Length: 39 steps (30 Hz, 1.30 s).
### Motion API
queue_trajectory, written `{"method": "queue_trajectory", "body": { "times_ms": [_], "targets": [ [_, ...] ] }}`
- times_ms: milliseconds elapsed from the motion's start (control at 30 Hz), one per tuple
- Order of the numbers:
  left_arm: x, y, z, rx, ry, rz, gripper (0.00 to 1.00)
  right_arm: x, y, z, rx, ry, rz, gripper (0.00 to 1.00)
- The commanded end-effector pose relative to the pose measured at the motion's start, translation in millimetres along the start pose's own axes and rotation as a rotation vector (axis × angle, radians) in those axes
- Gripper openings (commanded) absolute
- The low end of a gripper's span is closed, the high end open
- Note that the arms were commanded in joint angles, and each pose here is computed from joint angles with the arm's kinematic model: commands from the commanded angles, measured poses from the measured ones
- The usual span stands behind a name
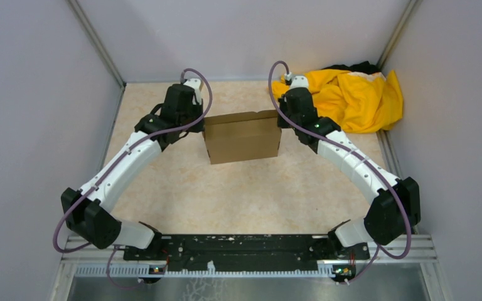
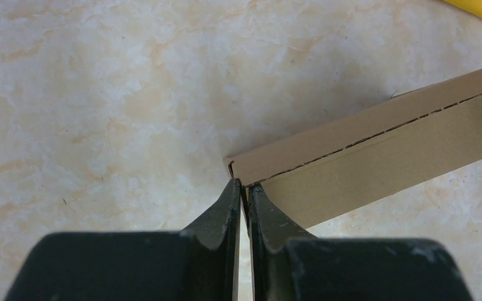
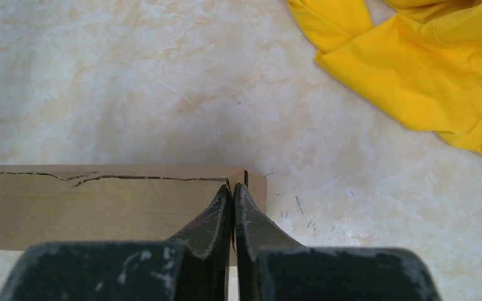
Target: Fold the paper box
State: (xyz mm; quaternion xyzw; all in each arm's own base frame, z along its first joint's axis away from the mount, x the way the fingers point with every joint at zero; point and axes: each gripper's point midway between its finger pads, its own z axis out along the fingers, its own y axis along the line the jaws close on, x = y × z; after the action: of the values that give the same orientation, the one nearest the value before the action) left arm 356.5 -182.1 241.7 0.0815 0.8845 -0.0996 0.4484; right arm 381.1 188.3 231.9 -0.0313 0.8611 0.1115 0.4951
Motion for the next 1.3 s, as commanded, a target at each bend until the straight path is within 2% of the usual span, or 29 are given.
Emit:
{"method": "queue_trajectory", "body": {
  "times_ms": [0, 1267],
  "targets": [
    [6.9, -36.5, 0.9, 0.125, 0.059, -0.038, 0.12, 25.1, 23.0, -6.0, -0.089, 0.079, -0.005, 0.0],
    [-0.9, -51.6, 7.1, 0.143, 0.078, -0.119, 0.12, 36.2, 23.0, -3.1, -0.096, 0.098, -0.003, 0.0]
  ]
}}
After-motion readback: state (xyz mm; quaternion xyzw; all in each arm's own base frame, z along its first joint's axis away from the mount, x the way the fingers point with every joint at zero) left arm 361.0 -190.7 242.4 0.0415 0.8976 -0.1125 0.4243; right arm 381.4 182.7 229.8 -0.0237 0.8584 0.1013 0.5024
